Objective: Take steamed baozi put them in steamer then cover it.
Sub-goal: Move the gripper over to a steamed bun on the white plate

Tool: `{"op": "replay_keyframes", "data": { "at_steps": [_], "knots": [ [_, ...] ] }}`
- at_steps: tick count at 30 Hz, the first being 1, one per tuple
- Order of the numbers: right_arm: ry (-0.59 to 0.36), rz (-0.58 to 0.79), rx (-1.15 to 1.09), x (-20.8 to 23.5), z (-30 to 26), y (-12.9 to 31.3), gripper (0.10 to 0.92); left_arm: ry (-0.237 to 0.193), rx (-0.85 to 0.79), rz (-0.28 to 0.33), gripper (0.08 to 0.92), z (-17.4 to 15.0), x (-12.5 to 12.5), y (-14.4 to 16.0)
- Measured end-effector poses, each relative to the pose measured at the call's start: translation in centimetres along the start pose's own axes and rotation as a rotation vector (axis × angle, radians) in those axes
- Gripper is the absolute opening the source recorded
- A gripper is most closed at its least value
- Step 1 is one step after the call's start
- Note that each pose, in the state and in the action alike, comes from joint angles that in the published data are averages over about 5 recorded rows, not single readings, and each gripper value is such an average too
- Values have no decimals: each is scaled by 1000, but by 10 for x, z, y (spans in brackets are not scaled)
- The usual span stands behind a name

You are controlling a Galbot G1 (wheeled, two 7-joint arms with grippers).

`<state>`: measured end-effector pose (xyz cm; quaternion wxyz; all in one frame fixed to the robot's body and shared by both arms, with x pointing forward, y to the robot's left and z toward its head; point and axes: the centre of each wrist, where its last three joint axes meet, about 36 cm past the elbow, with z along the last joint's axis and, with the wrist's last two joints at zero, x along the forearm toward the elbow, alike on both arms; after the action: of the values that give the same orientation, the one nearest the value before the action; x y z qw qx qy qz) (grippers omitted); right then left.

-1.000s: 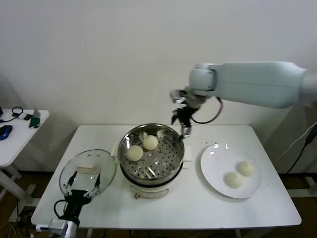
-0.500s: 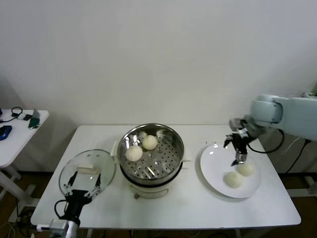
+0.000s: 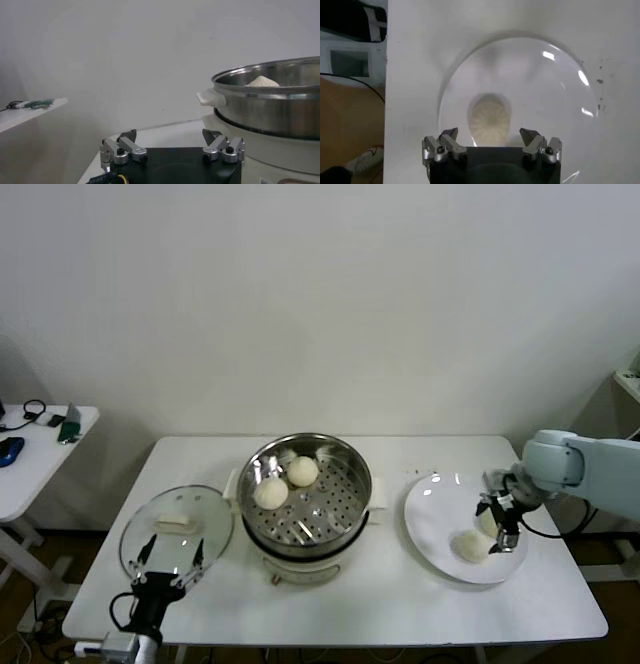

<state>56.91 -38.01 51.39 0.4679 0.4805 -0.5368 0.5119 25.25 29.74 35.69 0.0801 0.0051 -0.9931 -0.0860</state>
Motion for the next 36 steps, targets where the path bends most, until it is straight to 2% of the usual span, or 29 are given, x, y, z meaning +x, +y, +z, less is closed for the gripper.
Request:
{"op": "replay_keyframes", "data": {
  "at_steps": [13,26,36],
  "knots": [
    [9,1,-14,-44,-8,-3,823,3,-3,-3,823,1,0,1],
    [24,5,-18,-57,-6,-6,802,0,0,-4,823,0,-1,1],
    [24,-7,-15,-56,-2,-6,688,0,-2,-9,823,0,-1,3]
  ]
}}
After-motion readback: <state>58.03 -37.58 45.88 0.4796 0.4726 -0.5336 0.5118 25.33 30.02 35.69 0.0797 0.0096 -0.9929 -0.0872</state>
